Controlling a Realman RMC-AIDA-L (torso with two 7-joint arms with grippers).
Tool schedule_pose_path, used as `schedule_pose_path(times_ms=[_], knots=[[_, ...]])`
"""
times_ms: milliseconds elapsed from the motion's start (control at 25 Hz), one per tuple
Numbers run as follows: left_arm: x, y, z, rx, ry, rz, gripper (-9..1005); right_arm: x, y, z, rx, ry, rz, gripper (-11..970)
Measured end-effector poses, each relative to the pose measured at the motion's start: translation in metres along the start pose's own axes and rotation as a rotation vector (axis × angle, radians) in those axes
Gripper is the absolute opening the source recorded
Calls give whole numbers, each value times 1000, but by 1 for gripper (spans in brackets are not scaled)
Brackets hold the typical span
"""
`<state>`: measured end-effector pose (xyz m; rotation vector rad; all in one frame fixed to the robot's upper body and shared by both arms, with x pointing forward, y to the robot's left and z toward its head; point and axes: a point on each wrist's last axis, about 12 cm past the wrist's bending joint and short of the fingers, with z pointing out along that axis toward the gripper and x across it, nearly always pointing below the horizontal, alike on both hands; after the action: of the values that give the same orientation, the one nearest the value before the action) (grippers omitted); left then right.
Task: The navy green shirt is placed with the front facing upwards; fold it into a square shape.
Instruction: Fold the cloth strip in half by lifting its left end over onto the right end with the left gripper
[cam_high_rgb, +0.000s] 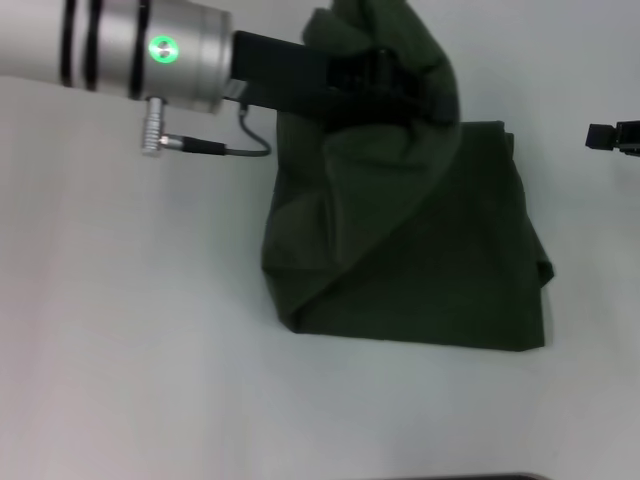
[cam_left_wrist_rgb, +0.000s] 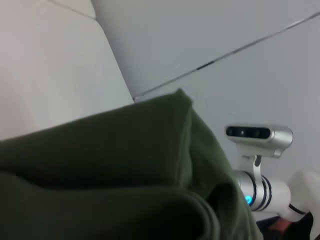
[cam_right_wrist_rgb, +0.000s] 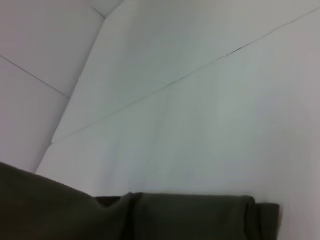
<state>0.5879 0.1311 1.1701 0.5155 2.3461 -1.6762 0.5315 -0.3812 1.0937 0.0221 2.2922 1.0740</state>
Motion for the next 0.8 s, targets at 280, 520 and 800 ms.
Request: schedule_pose_path(times_ms=[280,520,800], knots=[[-2,0,23,-4,23,1,73,-3,3,4,-7,1,-6,69],[-3,4,36,2,27,-9,73,-3,5,8,-16,3,-7,65],[-5,1,48,49,26,-8,74,1,4,10,-20,4,7,66]])
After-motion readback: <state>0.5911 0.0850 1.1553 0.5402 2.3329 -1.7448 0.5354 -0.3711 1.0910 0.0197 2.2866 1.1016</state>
